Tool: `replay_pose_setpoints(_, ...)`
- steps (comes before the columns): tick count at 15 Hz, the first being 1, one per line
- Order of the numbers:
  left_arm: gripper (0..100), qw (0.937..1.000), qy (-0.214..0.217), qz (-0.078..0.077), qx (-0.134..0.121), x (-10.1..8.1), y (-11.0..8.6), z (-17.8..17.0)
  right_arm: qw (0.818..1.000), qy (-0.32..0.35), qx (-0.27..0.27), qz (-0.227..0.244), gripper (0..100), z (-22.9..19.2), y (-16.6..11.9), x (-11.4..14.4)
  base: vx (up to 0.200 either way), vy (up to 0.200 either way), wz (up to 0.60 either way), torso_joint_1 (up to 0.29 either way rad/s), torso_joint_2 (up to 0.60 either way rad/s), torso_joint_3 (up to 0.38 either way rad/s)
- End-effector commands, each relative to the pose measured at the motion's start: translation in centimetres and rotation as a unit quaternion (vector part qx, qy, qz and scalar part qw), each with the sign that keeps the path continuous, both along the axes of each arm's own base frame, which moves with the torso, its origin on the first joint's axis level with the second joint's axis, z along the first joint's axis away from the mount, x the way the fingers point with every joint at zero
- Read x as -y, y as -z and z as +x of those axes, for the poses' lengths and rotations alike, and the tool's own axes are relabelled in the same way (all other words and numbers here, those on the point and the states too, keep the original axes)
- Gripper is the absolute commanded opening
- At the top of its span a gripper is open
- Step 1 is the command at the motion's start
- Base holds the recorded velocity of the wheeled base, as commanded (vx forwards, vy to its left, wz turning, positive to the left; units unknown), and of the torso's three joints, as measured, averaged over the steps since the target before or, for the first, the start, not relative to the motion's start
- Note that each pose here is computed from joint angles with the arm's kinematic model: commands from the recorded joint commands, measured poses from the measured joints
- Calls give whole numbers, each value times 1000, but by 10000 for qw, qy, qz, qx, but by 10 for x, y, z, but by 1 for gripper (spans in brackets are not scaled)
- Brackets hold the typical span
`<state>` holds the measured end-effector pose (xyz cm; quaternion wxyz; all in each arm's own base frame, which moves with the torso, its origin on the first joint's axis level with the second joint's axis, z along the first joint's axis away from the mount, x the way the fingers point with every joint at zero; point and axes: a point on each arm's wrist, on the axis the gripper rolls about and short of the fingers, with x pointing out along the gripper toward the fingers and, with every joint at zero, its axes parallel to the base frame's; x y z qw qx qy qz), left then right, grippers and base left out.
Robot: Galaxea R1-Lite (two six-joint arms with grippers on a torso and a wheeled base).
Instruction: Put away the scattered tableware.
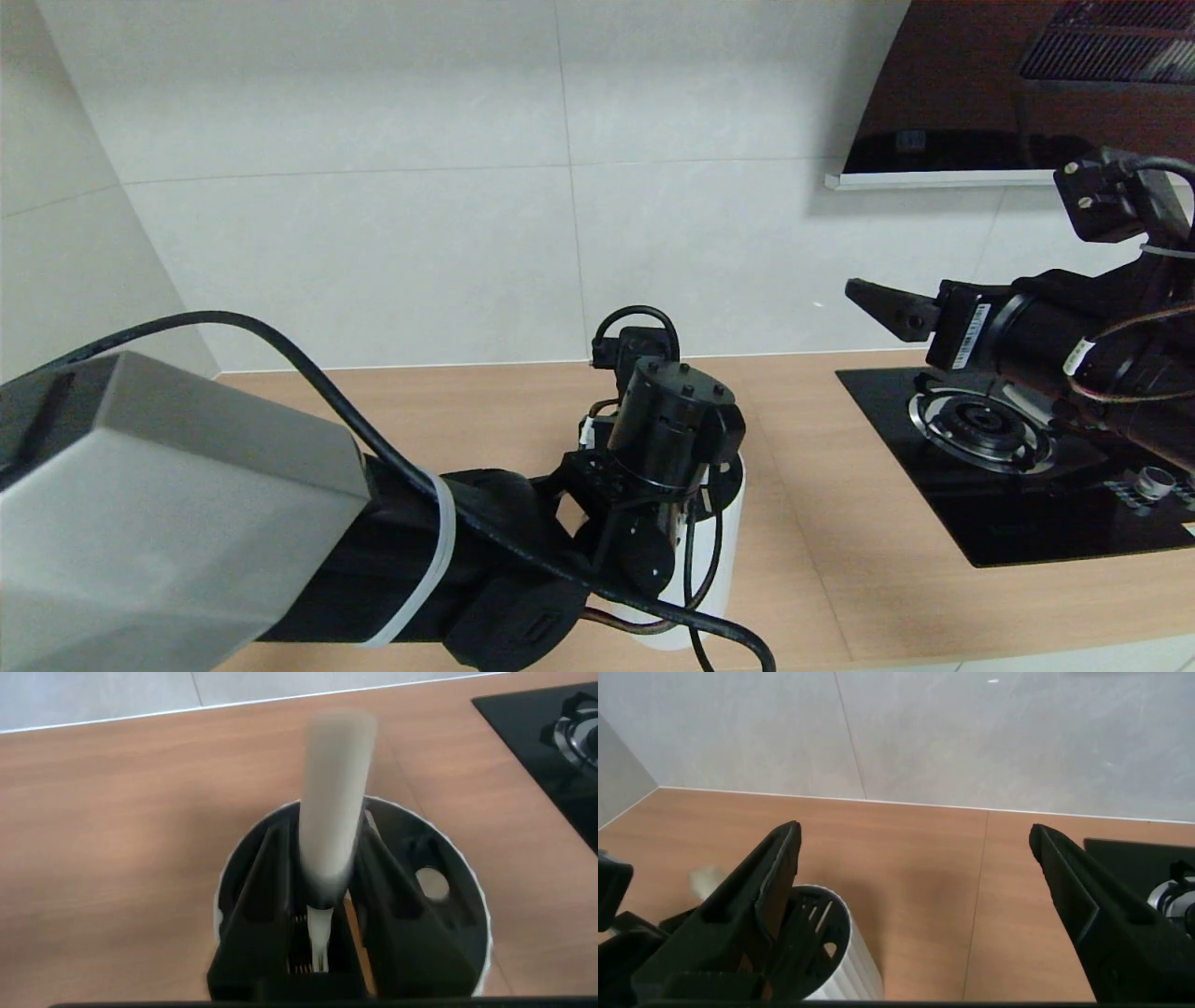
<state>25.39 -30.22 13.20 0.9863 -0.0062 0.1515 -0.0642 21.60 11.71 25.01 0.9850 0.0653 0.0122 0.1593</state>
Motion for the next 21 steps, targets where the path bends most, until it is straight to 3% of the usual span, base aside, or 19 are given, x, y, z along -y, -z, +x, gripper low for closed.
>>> replay_pose_setpoints(1, 100, 10000, 3, -19, 11, 0, -1, 0, 10000, -6, -6, -4, 100, 0, 0, 0, 0, 0, 0, 0, 0, 0)
replay_pose_setpoints(8, 100, 9999, 17, -95, 71, -1, -8, -3, 10000, -14, -19, -12, 100, 0, 1, -1, 0, 0, 0, 0, 0, 0)
replay_pose_setpoints(10, 100, 9991, 10, -343, 265, -10, -34, -11, 10000, -22, -26, -16, 100, 0, 2, -1, 0, 0, 0, 0, 0, 0)
replay_pose_setpoints(12, 100, 9957, 55, -719, 574, -34, -76, -29, 10000, -22, 7, 3, 100, -2, 0, 0, 0, 0, 0, 0, 0, 0)
replay_pose_setpoints(13, 100, 9947, 77, -808, 634, -40, -84, -34, 10000, -22, 14, 7, 100, -2, 0, 0, 0, 0, 0, 0, 0, 0)
replay_pose_setpoints(14, 100, 9909, 181, -1032, 847, -62, -110, -50, 10000, -14, 43, 15, 100, -3, -2, 1, 0, 0, 0, 0, 0, 0)
replay_pose_setpoints(15, 100, 9891, 288, -1083, 951, -77, -121, -60, 9999, -14, 101, 31, 100, -6, -5, 2, 0, 0, 0, 0, 0, 0)
replay_pose_setpoints(17, 100, 9866, 318, -1014, 1236, -121, -139, -73, 9994, 33, 321, 157, 100, -21, -16, 11, 0, 0, 0, 0, 0, 0)
replay_pose_setpoints(19, 100, 9867, 38, -889, 1362, -166, -138, -85, 9990, 43, 411, 147, 100, -49, -11, 28, 0, 0, 0, 0, 0, 0)
replay_pose_setpoints(21, 100, 9884, -177, -771, 1295, -203, -119, -110, 9983, 31, 557, 186, 100, -85, -3, 48, 0, 0, 0, 0, 0, 0)
